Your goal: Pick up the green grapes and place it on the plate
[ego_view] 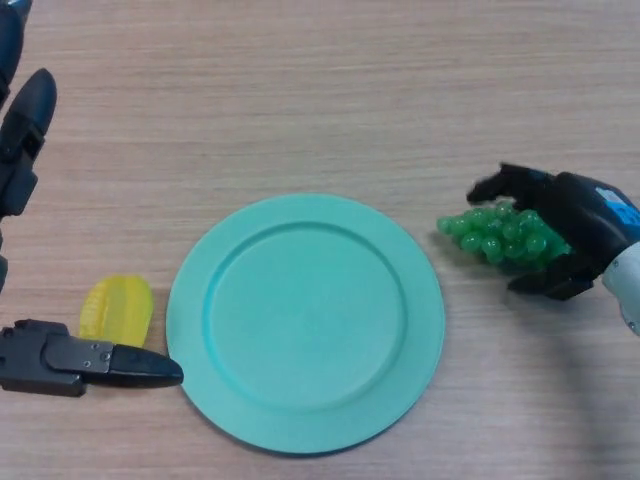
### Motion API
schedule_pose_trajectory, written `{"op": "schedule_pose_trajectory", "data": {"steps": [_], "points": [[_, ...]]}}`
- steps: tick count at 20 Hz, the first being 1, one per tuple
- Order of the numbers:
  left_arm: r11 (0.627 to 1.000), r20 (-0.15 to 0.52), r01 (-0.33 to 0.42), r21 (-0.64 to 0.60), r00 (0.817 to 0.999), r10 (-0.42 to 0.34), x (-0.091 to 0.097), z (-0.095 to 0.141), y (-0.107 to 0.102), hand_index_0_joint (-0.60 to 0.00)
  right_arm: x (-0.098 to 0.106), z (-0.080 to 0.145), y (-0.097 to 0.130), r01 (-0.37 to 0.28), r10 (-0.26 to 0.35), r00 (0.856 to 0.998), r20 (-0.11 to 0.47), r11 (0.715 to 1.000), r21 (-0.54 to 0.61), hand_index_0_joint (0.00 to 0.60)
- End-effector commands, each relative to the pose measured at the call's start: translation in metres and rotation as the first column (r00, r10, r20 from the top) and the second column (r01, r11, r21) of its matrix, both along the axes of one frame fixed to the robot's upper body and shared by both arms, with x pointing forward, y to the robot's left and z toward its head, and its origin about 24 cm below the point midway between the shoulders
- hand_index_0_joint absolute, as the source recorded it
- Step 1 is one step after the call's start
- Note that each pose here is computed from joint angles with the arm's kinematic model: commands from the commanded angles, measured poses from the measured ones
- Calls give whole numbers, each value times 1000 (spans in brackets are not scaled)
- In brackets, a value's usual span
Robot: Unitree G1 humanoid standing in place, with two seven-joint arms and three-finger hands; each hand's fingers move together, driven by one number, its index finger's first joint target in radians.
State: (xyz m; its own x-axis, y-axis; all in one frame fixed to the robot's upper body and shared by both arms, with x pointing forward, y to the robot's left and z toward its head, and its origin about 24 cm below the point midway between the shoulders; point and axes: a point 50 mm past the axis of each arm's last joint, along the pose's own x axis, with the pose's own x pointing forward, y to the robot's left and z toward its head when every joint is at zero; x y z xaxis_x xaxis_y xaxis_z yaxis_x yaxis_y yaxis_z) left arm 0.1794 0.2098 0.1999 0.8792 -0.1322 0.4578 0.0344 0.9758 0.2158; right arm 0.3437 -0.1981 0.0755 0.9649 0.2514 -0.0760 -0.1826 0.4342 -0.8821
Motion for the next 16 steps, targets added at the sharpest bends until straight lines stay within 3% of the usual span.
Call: {"op": "schedule_pose_trajectory", "data": {"steps": [1,6,10,12,13,15,16], "points": [[996,215,-47,72,976,30,-16,24,2,0,7,46,-13,11,-18,974,226,999,32,600],[996,208,-43,77,978,26,-16,23,2,0,4,53,-13,16,-48,977,207,988,154,600],[996,206,-40,78,978,23,-16,23,1,0,-7,88,-2,-38,-43,966,253,951,306,600],[997,204,-22,77,979,6,-16,24,0,0,-16,107,15,-112,4,961,275,919,378,600],[997,203,-17,79,979,1,-16,25,0,0,-24,117,29,-160,39,959,282,893,422,600],[997,204,-16,77,979,0,-16,26,0,0,-40,131,58,-227,112,964,243,821,524,600],[997,205,-15,70,979,0,-17,27,1,0,-44,135,69,-260,147,957,252,819,512,600]]}}
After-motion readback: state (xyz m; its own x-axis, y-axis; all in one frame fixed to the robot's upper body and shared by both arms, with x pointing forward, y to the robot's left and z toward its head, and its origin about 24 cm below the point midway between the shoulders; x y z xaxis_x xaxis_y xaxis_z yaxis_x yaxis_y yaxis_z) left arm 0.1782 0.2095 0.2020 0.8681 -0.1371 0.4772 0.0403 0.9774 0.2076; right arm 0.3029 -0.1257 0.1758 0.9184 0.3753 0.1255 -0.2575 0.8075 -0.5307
